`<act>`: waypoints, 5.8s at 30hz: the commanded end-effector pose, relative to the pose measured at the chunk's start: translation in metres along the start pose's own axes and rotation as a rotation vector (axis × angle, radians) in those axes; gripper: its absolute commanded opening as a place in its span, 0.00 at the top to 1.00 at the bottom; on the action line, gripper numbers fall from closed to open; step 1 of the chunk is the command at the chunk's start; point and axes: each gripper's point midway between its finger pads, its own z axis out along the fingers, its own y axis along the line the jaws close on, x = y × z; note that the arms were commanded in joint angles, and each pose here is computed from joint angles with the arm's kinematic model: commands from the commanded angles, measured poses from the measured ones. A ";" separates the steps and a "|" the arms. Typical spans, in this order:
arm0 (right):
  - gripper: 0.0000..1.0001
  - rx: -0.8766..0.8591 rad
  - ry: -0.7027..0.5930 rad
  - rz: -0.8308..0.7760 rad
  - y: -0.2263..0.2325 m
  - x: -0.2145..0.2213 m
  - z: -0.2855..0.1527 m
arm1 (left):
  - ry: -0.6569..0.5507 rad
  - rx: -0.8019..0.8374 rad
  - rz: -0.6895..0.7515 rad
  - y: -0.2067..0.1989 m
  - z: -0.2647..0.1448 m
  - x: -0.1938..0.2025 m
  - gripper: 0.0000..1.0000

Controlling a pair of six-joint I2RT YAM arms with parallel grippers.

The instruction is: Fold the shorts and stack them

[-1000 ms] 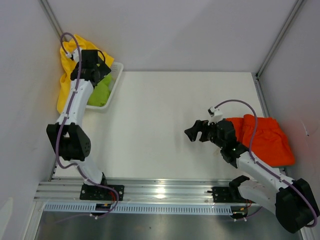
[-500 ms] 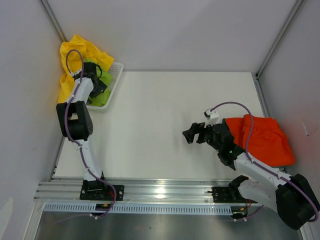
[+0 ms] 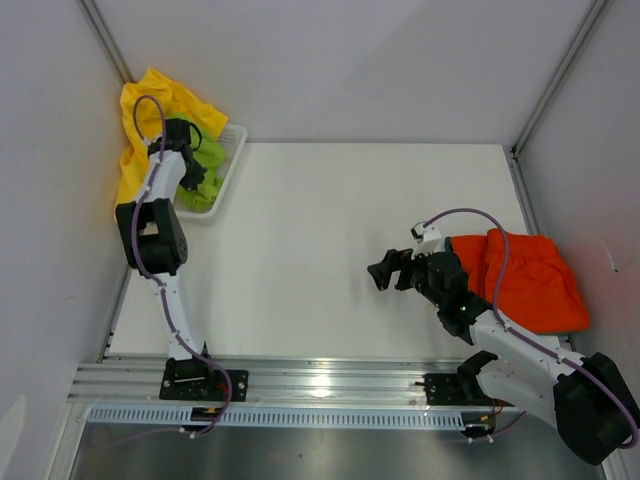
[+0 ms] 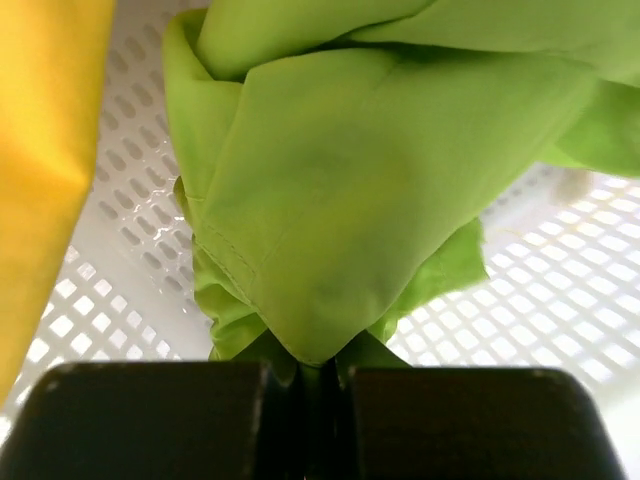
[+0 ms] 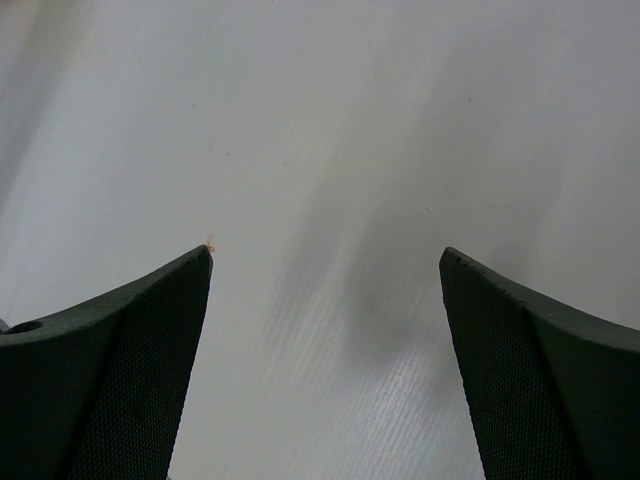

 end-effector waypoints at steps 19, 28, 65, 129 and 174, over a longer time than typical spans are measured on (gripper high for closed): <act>0.05 -0.056 -0.144 -0.073 0.016 -0.027 -0.014 | -0.534 1.176 0.047 -0.076 -0.512 -0.032 1.00; 0.05 0.017 -0.248 -0.073 0.003 -0.043 -0.033 | -0.263 1.229 0.056 -0.044 -0.471 0.100 1.00; 0.04 -0.021 -0.249 -0.080 0.010 -0.043 -0.033 | -0.009 0.956 0.407 -0.046 -0.400 0.222 0.01; 0.51 0.513 0.205 -0.926 0.101 0.015 0.192 | -0.362 0.571 0.132 0.135 -0.330 0.155 0.01; 0.51 0.656 0.302 -0.798 0.031 -0.012 0.216 | -0.343 0.565 0.178 0.131 -0.319 0.162 0.01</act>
